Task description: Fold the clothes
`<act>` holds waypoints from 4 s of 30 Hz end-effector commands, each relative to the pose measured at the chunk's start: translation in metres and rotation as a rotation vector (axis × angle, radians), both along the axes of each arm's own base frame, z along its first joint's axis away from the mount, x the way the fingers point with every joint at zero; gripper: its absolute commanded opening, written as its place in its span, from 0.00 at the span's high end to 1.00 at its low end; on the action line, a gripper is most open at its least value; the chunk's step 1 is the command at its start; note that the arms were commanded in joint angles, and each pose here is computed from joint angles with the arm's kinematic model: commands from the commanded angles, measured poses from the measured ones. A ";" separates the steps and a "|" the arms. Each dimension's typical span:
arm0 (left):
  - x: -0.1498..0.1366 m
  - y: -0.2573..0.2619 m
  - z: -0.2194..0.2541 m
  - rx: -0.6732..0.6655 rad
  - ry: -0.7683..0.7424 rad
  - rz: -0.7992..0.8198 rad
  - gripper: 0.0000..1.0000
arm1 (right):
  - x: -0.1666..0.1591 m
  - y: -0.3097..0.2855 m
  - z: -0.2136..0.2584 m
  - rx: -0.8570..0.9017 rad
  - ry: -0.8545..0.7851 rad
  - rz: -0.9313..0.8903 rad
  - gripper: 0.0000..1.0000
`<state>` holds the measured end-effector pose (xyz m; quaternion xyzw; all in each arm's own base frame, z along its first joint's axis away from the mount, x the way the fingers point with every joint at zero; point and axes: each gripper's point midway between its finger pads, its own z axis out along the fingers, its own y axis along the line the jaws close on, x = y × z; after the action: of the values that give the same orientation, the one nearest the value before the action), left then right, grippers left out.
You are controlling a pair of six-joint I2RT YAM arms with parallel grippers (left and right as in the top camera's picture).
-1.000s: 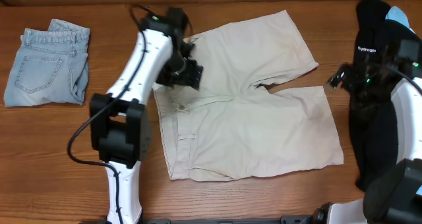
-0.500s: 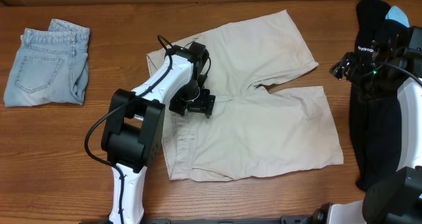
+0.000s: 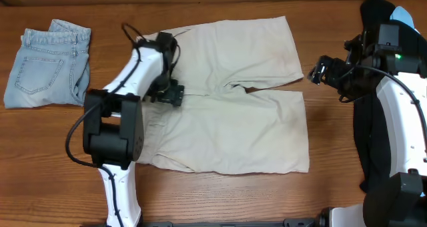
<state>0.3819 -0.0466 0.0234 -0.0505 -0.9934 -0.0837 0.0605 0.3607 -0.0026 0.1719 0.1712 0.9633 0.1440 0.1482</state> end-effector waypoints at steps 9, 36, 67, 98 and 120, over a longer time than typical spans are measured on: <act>-0.009 -0.023 0.187 -0.179 -0.292 0.302 0.00 | -0.062 -0.004 0.064 -0.026 -0.041 -0.178 0.00; -0.186 0.013 0.025 -0.004 -0.443 1.242 0.19 | -0.116 0.006 -0.079 0.004 0.262 -0.281 0.01; -0.162 0.031 -0.040 -0.027 -0.245 1.103 0.96 | -0.157 0.062 -0.117 0.046 0.416 -0.253 0.20; -0.115 0.041 0.055 0.024 -0.291 0.845 0.96 | -0.135 0.050 -0.120 0.038 0.287 -0.274 0.96; -0.176 0.059 0.210 0.049 -0.381 0.918 0.96 | -0.092 -0.015 0.087 -0.069 -0.125 -0.165 0.96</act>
<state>0.2135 -0.0253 0.2290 0.3764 -0.9256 0.0006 -0.0411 0.2475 0.0159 0.2530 0.2294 0.9413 0.1751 0.1750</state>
